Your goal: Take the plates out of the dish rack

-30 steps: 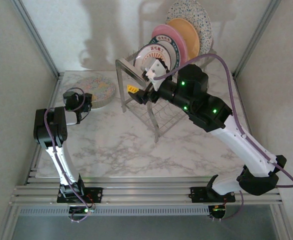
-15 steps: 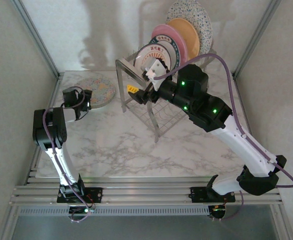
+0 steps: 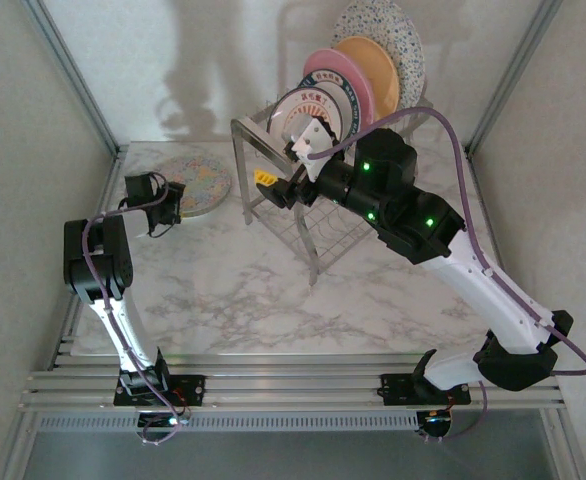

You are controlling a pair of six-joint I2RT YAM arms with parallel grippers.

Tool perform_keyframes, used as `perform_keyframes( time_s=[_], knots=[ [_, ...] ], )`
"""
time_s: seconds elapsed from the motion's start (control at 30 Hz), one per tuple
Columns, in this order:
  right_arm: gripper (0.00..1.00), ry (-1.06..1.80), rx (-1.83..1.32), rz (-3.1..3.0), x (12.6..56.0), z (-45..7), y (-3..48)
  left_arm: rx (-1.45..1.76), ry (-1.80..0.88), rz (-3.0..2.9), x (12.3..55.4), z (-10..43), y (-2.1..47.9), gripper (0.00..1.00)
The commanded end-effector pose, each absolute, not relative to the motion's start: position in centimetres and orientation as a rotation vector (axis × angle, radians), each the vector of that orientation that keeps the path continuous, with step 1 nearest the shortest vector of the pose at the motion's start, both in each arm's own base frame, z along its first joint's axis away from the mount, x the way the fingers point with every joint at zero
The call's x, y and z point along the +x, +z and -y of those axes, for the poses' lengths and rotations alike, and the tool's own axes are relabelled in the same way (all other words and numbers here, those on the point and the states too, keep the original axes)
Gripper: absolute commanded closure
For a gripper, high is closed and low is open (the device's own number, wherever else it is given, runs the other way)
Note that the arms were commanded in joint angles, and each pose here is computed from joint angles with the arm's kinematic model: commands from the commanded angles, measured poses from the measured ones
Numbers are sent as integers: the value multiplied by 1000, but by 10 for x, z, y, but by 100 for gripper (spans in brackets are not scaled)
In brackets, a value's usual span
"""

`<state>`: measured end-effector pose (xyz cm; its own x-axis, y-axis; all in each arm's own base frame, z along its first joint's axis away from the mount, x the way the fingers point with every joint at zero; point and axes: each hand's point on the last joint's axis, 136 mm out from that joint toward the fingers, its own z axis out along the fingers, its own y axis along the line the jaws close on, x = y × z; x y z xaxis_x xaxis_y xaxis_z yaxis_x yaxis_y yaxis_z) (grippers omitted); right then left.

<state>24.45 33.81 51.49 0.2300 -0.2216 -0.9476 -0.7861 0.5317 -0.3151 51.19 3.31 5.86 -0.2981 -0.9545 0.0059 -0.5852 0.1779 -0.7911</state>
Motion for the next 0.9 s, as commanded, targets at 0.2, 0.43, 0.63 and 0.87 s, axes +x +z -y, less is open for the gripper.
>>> perform_keyframes(
  time_s=[0.2,0.43,0.63,0.87],
  knots=[
    [12,526,-931,-1283,233,-328,537,-1425,-923,-1965,515,-42,80,39],
    [12,534,-928,-1279,231,-327,538,-1462,-888,-2010,514,-43,75,39],
    [12,533,-925,-1278,231,-326,539,-1472,-869,-2039,512,-43,72,38],
    [12,531,-926,-1279,230,-325,539,-1474,-870,-2058,510,-40,68,37]
  ],
)
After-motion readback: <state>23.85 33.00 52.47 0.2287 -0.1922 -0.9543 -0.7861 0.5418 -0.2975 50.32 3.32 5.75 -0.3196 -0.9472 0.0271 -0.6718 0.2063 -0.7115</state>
